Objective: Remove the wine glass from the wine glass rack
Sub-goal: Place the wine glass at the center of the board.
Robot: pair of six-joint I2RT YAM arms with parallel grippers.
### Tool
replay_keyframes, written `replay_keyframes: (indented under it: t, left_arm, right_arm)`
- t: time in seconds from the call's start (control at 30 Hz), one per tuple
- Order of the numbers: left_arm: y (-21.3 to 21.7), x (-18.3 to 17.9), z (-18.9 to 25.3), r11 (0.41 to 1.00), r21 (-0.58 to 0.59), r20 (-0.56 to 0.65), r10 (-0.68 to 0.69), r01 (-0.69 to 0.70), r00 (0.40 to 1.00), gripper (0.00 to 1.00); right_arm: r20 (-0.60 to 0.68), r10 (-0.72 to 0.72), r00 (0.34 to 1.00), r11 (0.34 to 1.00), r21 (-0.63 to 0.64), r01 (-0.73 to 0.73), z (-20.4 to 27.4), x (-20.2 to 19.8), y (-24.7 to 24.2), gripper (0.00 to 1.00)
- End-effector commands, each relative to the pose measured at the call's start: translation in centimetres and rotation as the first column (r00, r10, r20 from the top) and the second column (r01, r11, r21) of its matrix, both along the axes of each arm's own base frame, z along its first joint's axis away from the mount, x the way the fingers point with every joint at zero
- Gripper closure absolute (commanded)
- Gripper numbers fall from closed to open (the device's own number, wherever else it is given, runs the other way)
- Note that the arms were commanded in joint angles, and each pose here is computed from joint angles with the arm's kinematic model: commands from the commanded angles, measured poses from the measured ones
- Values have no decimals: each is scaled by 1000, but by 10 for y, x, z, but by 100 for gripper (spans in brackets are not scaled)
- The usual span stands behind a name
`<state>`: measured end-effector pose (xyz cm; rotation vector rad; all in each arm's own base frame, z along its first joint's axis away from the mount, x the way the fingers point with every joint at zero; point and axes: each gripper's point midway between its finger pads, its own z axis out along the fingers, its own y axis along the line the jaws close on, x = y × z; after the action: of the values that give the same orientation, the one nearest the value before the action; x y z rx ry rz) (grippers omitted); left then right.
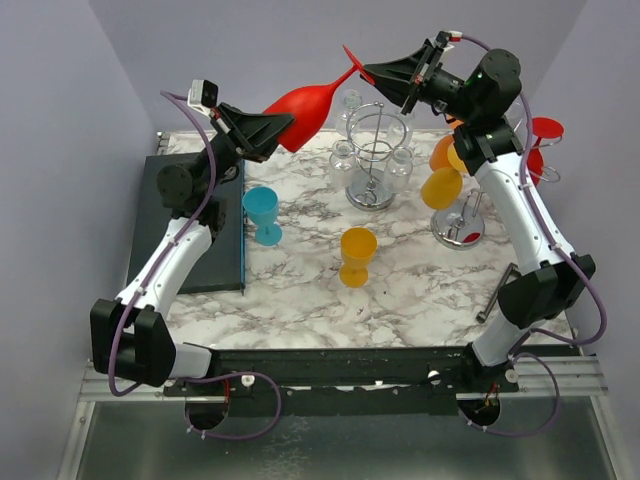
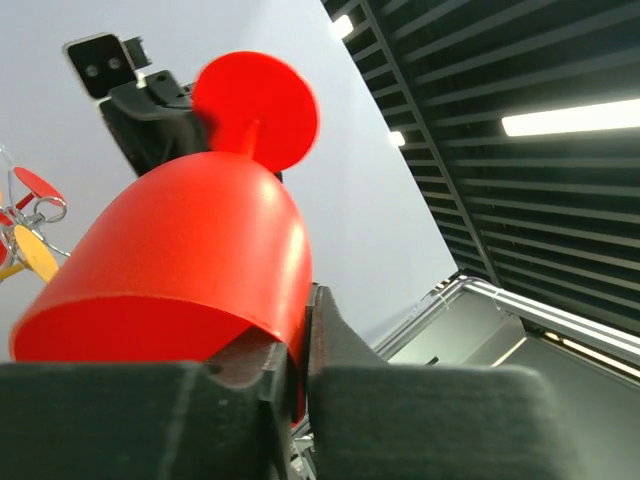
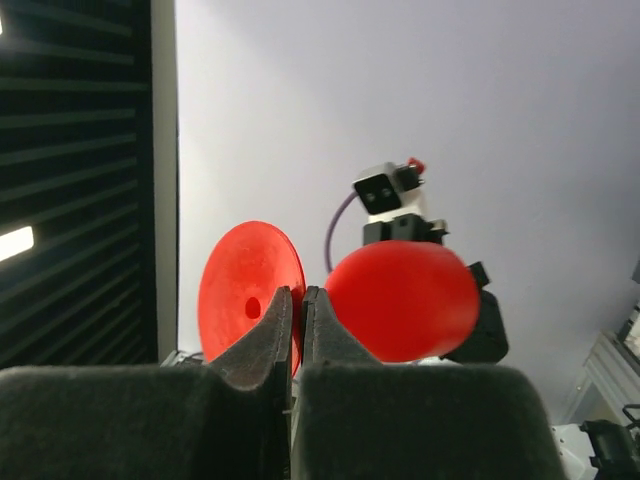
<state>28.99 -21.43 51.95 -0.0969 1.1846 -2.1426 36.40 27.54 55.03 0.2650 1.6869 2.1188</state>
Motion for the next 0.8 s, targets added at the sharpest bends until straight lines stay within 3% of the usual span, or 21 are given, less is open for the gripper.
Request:
replay_keyframes:
  t: [0.0,0.1,0.27,0.33,0.43,0.6,0.77]
  left_arm:
    - [-2,-10,0,999,31,28,-13,12,1000,100]
    - [-3,-10,-2,999,53,25,-3,1,1000,100]
    - [-10,-4,-10,979,195,9,58,-59,998,100]
    - [-10,-2,-13,964,251,-3,90,-86,996,100]
    - [-10,4,-25,924,363,-49,146,-119,988,100]
    - [-2,9,-60,809,572,-141,259,-135,955,100]
    - [11,-3,-90,694,707,-165,343,-131,925,100]
  right_arm:
    - [57,-123,991,988,-90,128,-14,5,-4,99]
    - [79,-207,975,965,-147,217,-25,7,-12,83]
    - [176,-325,929,892,-271,363,-30,12,-29,40]
    - [205,-366,908,853,-317,415,-33,13,-37,29]
    - [251,-423,871,789,-371,490,-36,14,-51,17]
    - [363,-493,790,645,-457,613,-38,11,-80,1]
    - [451,-523,724,523,-500,690,-42,4,-105,0]
